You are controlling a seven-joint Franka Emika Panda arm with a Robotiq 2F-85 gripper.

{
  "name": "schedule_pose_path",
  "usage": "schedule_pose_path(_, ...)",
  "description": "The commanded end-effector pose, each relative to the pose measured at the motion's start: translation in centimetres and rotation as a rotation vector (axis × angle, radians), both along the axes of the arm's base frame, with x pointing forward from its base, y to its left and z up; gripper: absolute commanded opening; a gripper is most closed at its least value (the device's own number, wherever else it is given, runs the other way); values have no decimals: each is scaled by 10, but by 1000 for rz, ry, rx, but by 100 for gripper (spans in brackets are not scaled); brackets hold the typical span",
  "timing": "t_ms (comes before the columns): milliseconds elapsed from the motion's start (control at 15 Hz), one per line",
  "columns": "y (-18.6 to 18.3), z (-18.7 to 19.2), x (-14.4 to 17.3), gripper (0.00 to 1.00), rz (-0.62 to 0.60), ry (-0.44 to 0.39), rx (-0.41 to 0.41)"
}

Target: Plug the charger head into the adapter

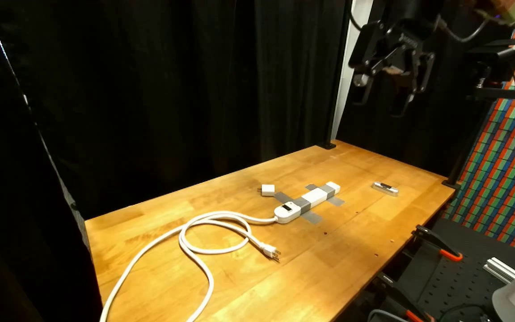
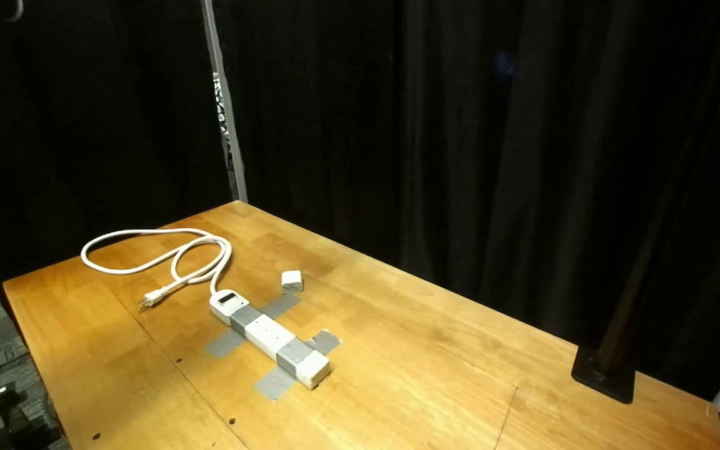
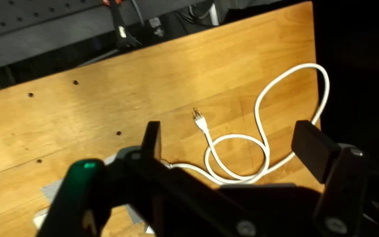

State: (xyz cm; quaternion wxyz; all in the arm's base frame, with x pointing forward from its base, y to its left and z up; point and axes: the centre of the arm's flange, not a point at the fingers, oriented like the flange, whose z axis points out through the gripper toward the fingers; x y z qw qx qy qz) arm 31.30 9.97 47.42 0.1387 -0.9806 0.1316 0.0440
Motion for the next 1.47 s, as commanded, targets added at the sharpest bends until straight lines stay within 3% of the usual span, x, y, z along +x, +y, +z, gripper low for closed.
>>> schedule_pose_path(0,27,-85,23,100,-19,-143,72)
schedule_pose_path(200,35,-136,32,100,138,-163,-52)
schedule_pose_path(400,47,-184,55,100,269,-158,-87)
schedule_pose_path(600,54,-229,79,100,336,-189,-112)
schedule_pose_path(733,53,-254,100,100,303,-188,-144)
schedule_pose_path(1067,39,-276,111,100,297,182,-141)
schedule_pose_path(1133,-6,-216,63,100,189,165,-69)
schedule_pose_path(1267,-12,-204,64,100,94,262,18)
schedule_pose_path(1333,8,-258,80,100,162,240,-19)
schedule_pose_path(1400,3,-246,80,100,149,239,-9)
